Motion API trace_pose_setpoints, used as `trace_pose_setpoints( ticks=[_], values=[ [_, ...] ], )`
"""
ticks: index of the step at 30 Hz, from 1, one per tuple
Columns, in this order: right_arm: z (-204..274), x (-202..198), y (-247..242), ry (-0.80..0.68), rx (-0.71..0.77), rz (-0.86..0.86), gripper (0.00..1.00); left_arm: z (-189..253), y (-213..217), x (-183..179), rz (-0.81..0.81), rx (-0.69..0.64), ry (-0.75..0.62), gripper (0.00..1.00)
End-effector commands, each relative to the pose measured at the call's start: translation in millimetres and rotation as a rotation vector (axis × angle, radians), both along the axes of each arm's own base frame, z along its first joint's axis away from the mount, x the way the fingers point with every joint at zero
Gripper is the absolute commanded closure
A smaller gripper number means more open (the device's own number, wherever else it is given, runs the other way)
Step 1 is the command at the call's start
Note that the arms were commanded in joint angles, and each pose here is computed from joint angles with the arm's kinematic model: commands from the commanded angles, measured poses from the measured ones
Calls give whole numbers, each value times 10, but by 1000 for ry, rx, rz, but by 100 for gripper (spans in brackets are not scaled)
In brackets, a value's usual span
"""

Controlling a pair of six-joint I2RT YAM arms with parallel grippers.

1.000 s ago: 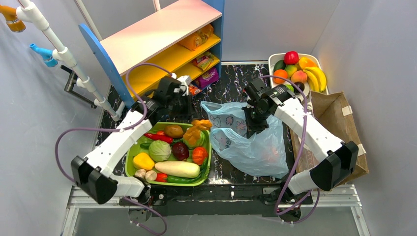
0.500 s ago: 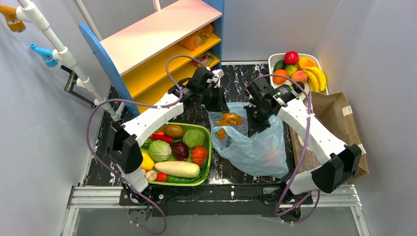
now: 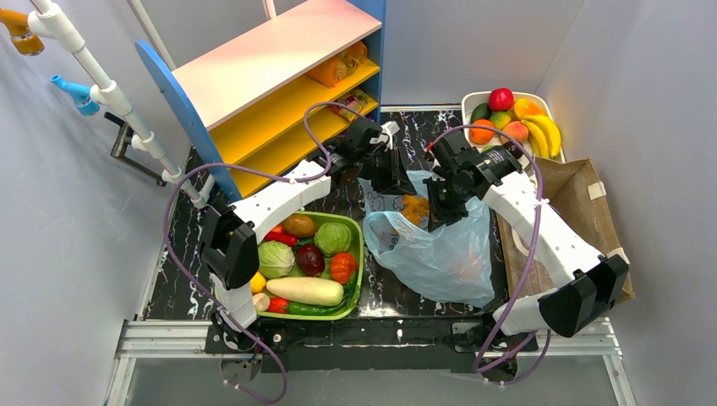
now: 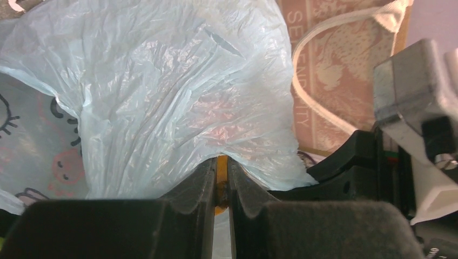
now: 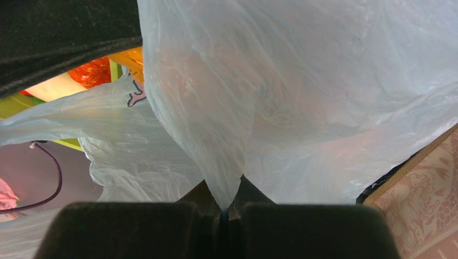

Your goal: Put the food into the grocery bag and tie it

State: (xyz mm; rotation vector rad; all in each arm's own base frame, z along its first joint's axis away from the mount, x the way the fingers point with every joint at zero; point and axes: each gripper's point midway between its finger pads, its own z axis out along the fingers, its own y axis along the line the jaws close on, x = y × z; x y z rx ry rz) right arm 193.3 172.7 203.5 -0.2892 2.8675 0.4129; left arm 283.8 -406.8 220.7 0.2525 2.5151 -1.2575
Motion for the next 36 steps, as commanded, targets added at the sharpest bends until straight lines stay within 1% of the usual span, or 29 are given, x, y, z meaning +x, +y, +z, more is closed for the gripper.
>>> trace_pose_setpoints(
  ticks=[1, 5, 10, 11, 12, 13, 14, 15, 16, 17, 18, 24, 30, 36],
  values=[
    [166, 72, 14, -71, 44, -15, 99, 186, -120, 4, 44, -82, 48, 100],
    [163, 78, 33, -81, 69, -28, 99, 114, -154, 3, 96, -74, 98, 100],
    [186, 81, 54, -92, 98, -37, 99, 62, -229, -10, 102, -96, 157, 100],
    [186, 79, 54, -95, 102, -39, 99, 46, -248, -18, 95, -99, 169, 98],
    [189, 85, 55, -102, 107, -39, 99, 28, -261, -32, 87, -102, 185, 88],
    [188, 89, 53, -106, 111, -42, 99, 1, -282, -56, 75, -105, 205, 73],
    [195, 94, 55, -113, 117, -43, 99, -42, -304, -92, 61, -108, 233, 51],
    [194, 95, 54, -117, 120, -44, 99, -68, -320, -122, 50, -109, 255, 39],
    [191, 89, 50, -118, 123, -44, 99, -88, -332, -161, 40, -109, 271, 30],
    [192, 95, 51, -122, 127, -46, 99, -108, -342, -185, 31, -107, 280, 8],
    [185, 89, 50, -122, 128, -46, 99, -121, -345, -196, 27, -106, 285, 3],
    [170, 80, 26, -127, 131, -51, 99, -80, -306, -214, 11, -83, 261, 2],
    [235, 57, -3, -155, 147, -53, 99, 83, -60, -183, 6, 55, 140, 2],
    [260, -26, -67, -187, 160, -44, 99, 221, 269, -124, 41, 160, 30, 7]
  ],
)
